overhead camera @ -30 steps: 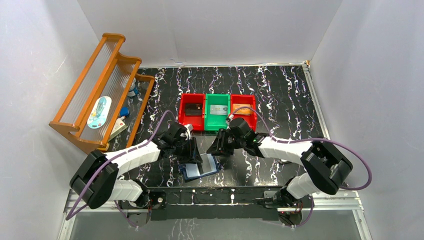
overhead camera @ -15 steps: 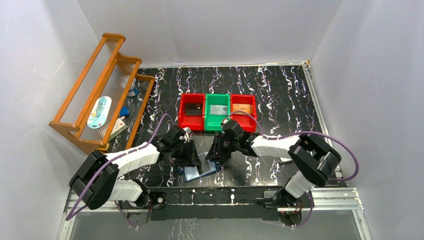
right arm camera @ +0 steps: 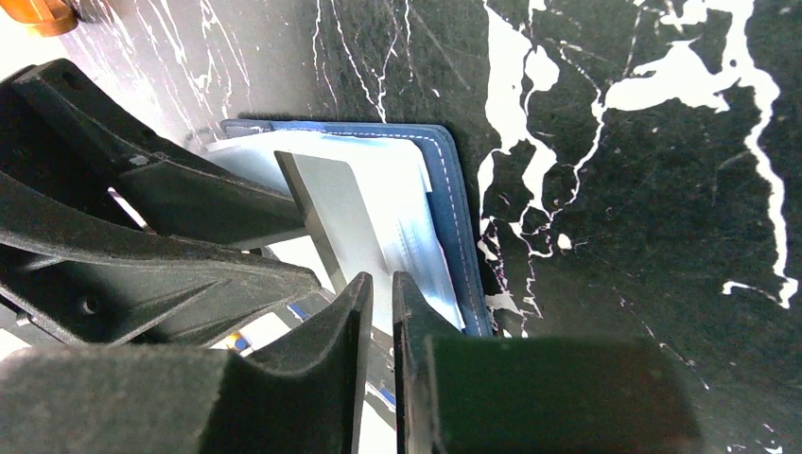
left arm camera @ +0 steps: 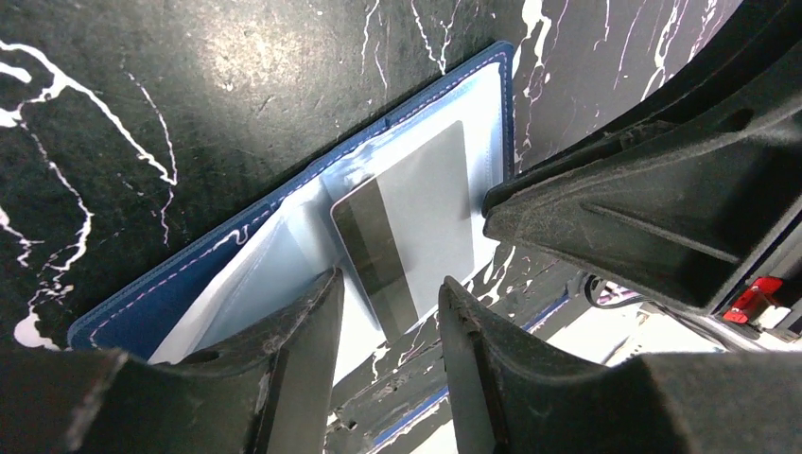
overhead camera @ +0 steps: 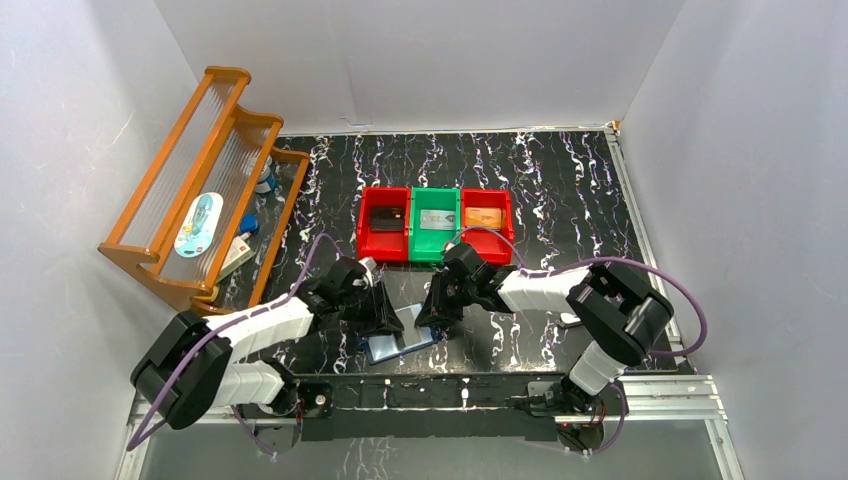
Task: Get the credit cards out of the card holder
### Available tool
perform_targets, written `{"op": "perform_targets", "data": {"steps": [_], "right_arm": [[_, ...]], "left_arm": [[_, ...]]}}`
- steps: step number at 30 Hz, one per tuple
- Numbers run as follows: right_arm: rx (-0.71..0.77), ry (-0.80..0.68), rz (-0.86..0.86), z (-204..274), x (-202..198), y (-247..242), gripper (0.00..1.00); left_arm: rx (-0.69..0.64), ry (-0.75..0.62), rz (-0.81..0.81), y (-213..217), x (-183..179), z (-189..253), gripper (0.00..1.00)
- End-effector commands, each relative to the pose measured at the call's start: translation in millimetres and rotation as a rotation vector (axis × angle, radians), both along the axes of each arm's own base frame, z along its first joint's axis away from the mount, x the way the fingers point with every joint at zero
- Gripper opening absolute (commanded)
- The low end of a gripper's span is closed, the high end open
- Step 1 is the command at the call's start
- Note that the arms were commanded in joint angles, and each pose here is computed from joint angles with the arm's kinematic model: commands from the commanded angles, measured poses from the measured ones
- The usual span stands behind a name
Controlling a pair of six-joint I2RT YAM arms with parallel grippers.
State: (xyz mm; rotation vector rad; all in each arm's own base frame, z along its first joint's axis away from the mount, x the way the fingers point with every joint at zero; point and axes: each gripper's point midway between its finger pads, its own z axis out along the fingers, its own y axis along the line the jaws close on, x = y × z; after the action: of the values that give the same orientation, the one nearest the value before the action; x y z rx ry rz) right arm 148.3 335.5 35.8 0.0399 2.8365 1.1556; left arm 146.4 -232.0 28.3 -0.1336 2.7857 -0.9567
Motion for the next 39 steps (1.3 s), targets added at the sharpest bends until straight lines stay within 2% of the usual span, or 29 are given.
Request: {"op": "perform_targets", "data": {"steps": [1, 9, 24, 34, 39], "right_arm": [[-0.036, 0.021, 0.017, -6, -4, -2, 0.21], [-0.047, 0.04, 0.025, -12, -8, -3, 0.2], [-0.061, 0.042, 0.033, -15, -6, -3, 0.2], [-0.061, 0.027, 0.024, -12, -3, -2, 0.21], [-0.068, 0.025, 0.019, -13, -3, -4, 0.21]], "left_arm": [[-0.006, 0.021, 0.061, 7, -7, -7, 0.4], [-0.108, 0.03, 0.169, 3, -6, -9, 0.32], [-0.119, -0.015, 0.225, 10, 1, -2, 0.08], [-0.118, -0.02, 0.213, 9, 1, -1, 0.0], [-0.109, -0.016, 0.219, 11, 1, -2, 0.0]]}}
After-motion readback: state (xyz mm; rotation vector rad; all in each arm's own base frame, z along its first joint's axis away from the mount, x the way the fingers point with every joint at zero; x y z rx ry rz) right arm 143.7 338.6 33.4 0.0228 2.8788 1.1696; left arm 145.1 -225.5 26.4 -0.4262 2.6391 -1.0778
